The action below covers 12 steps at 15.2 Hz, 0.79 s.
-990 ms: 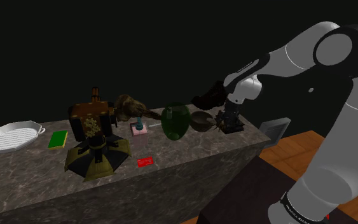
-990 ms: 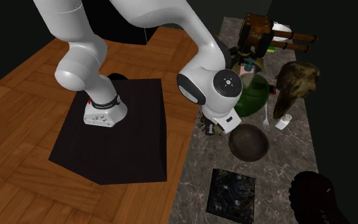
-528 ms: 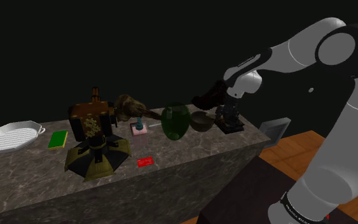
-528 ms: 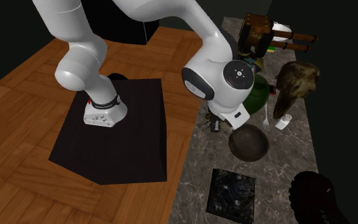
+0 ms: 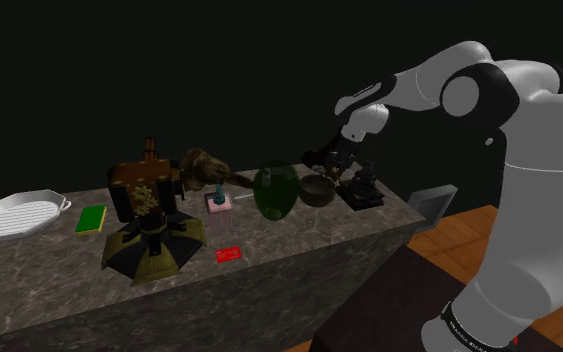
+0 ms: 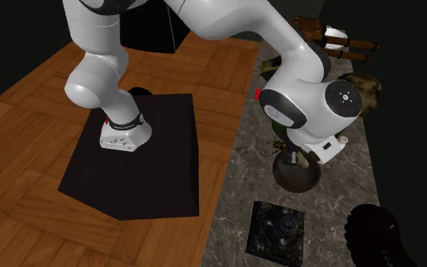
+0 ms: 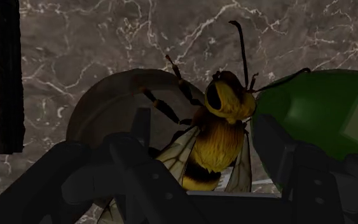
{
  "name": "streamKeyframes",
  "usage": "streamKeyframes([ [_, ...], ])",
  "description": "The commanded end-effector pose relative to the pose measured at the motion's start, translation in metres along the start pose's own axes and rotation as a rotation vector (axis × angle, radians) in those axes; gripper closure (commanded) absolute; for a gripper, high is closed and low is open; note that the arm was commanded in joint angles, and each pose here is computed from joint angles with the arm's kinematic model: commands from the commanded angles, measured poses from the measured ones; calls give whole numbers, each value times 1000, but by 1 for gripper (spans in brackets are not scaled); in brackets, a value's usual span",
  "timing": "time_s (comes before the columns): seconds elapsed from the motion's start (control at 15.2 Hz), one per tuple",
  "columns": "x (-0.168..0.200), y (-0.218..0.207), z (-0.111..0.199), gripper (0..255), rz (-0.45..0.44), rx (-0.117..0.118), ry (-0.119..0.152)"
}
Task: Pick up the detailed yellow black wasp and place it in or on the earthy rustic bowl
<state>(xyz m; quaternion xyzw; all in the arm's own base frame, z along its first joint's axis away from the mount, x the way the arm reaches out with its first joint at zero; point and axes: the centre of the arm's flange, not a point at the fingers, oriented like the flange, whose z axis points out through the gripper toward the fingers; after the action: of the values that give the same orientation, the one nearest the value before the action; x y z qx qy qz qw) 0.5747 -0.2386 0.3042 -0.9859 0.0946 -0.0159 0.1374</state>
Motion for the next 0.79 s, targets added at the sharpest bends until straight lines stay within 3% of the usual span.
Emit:
streamKeyframes([
  [0.0,29,4,-5,255,-1,1,0],
  [0.26,77,10,-8,255,-1,1,0],
  [0.73,77,20,28,255,-1,1,0],
])
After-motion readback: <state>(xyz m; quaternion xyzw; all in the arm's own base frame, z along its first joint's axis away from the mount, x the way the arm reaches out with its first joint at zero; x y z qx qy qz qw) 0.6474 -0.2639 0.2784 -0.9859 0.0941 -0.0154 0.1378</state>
